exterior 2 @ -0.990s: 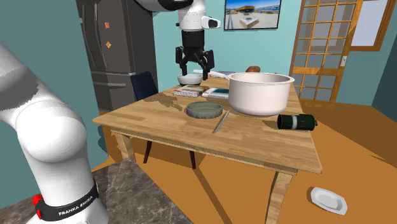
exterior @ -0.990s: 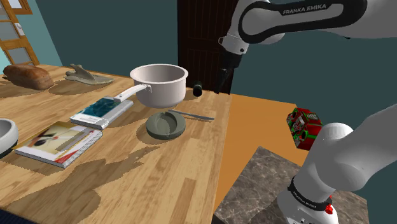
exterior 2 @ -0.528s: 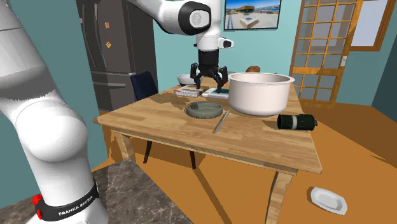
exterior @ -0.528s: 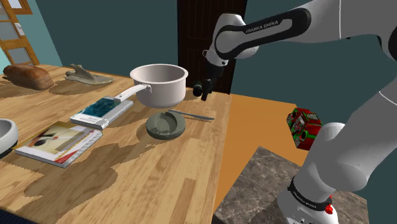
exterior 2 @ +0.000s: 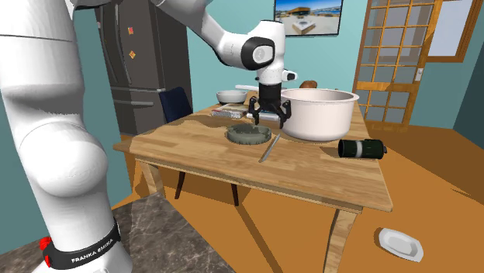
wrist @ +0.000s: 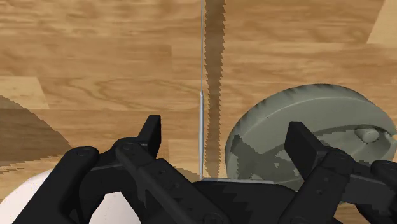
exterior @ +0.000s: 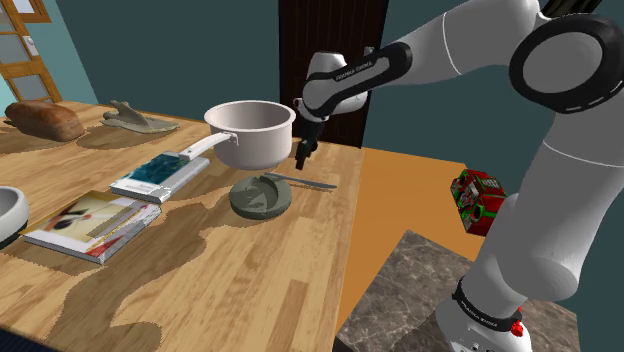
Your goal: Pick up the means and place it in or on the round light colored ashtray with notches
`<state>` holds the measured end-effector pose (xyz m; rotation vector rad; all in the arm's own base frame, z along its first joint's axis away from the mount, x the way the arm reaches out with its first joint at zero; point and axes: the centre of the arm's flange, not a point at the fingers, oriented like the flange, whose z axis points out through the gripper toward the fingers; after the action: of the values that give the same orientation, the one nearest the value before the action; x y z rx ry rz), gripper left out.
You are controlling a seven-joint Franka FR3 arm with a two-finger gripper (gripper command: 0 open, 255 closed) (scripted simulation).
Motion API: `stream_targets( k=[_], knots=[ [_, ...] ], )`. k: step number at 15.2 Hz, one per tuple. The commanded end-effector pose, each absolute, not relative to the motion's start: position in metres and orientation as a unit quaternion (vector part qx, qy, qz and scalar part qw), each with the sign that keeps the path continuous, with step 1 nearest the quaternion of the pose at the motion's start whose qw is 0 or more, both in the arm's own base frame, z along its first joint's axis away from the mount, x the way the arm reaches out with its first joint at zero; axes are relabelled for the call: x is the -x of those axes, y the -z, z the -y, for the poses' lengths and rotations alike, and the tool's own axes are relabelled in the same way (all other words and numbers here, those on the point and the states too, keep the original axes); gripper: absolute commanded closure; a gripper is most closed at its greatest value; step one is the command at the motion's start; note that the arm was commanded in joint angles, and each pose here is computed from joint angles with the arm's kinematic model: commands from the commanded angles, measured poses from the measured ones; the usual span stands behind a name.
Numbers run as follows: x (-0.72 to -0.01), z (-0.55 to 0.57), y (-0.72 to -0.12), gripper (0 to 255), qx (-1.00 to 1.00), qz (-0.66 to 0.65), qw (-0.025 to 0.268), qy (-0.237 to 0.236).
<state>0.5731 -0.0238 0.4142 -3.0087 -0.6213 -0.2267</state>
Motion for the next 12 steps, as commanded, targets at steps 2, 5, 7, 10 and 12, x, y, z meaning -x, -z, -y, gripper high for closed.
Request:
stream_targets(
  k=[2, 5, 7, 10, 12],
  knots=[
    [-0.603, 0.023, -0.389, 0, 0.973, 0.219, 0.026, 0.072],
    [-0.608, 0.022, -0.376, 0, 0.972, 0.221, 0.025, 0.072],
    [-0.609, 0.021, -0.365, 0, 0.972, 0.221, 0.025, 0.072],
    [-0.612, 0.019, -0.347, 0, 0.972, 0.221, 0.025, 0.072],
    [-0.612, 0.019, -0.347, 0, 0.972, 0.221, 0.025, 0.072]
  ],
)
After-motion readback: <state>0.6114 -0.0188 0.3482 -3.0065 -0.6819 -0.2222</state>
